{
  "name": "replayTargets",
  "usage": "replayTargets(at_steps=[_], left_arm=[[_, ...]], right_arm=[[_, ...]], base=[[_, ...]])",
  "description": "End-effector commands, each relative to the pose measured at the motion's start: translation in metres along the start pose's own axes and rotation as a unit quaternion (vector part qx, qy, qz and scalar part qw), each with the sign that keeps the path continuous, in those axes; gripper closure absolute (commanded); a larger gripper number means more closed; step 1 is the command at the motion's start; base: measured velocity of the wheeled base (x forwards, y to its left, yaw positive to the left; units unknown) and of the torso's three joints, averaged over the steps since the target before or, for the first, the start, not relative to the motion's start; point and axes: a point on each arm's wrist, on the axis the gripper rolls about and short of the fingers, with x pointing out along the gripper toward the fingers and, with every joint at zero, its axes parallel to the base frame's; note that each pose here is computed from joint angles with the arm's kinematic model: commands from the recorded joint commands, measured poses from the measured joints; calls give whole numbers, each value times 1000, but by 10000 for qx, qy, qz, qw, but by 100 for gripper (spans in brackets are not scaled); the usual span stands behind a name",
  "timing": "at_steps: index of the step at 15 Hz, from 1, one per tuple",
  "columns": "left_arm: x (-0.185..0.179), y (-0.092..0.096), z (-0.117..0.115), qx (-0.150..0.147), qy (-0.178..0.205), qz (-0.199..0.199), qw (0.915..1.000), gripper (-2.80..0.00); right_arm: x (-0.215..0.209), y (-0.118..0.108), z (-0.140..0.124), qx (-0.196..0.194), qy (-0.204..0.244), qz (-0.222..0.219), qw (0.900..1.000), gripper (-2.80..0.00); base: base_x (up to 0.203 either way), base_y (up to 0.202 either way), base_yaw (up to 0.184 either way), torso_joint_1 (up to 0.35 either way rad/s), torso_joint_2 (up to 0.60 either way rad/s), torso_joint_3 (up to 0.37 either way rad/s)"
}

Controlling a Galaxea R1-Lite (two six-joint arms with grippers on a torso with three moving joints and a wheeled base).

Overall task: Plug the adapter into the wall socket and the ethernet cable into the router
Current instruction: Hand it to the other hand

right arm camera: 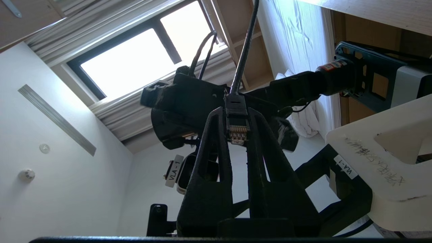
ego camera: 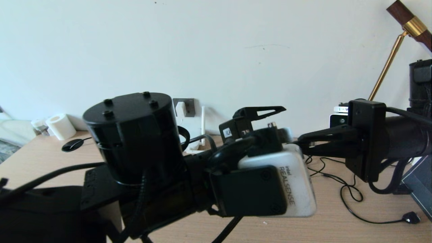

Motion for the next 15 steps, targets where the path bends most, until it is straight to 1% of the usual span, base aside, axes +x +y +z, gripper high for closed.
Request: replayTargets(at_steps=[1,3,4,7,8,10,12,15], left_arm=[[9,-1,-13,-27,35,79,10000,-280],[8,0,-19,-24,-5,12,10000,-280],[8,5,-23,-6,-47,13,10000,-280],[4,16,-41,41,12,36,10000,-280],[8,19,-45,53,-13,40,10000,-280],[10,22,-58,70,58,48,9999,-280],[10,26,-65,108,-22,78,9999,-280],[16,27,-71,146,-216,44,9996,-280]], right_arm=[[4,-1,7,91,59,-18,9999,0],[7,3,13,92,110,-6,9999,0],[8,4,16,88,158,1,9998,0],[13,10,28,52,261,31,9996,0],[15,10,31,76,273,18,9996,0],[19,12,41,87,283,16,9996,0],[23,19,47,93,326,37,9994,0],[28,25,45,60,402,59,9992,0]], base=[[0,0,0,0,0,0],[0,0,0,0,0,0],[0,0,0,0,0,0],[0,0,0,0,0,0],[0,0,0,0,0,0],[0,0,0,0,0,0],[0,0,0,0,0,0],[0,0,0,0,0,0]])
